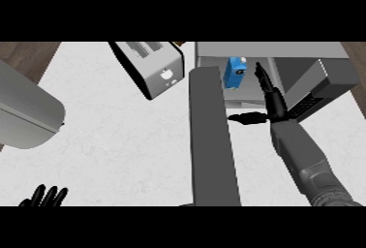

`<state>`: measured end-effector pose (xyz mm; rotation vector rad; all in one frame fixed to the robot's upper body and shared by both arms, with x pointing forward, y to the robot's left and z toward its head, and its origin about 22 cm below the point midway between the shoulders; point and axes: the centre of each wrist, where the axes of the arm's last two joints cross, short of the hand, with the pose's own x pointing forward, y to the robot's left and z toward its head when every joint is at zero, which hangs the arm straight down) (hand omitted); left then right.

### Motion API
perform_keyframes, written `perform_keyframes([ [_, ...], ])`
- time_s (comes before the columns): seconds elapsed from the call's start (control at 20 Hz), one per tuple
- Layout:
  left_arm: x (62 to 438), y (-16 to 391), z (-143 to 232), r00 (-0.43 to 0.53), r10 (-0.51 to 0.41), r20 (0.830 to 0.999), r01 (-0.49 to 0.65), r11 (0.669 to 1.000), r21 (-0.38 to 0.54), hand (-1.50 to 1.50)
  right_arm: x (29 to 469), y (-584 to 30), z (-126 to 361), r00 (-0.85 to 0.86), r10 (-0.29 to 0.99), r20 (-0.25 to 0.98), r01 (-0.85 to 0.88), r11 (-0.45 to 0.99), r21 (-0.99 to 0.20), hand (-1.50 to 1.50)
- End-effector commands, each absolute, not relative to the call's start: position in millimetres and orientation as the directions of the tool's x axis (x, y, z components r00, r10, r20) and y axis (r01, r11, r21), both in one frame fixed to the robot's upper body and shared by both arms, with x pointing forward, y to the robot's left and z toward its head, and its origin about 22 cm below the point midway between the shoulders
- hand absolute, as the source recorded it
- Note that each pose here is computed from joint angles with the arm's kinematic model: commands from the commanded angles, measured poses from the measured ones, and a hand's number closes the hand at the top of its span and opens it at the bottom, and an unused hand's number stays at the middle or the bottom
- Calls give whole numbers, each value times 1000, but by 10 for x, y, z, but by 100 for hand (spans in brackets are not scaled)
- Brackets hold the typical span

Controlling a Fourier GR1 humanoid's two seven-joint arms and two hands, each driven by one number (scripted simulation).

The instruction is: Pick up the milk, place it into the microwave and close the microwave

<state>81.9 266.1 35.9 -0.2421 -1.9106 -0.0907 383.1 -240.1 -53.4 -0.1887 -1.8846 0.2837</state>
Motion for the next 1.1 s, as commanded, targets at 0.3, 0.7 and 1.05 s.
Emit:
perform_keyframes([
  [0.3,1071,2372,371,-279,132,951,316,948,-39,-150,3313,-2513,-996,-300,159,941,-85,978,-192,-150],
  [0.7,1403,2046,302,-230,69,971,419,907,35,150,2723,-2907,-1196,-320,93,943,-112,984,-135,-150],
  [1.05,1863,1723,271,-216,-25,976,472,872,127,150,2136,-3068,-1103,-330,120,936,-57,988,-146,-150],
])
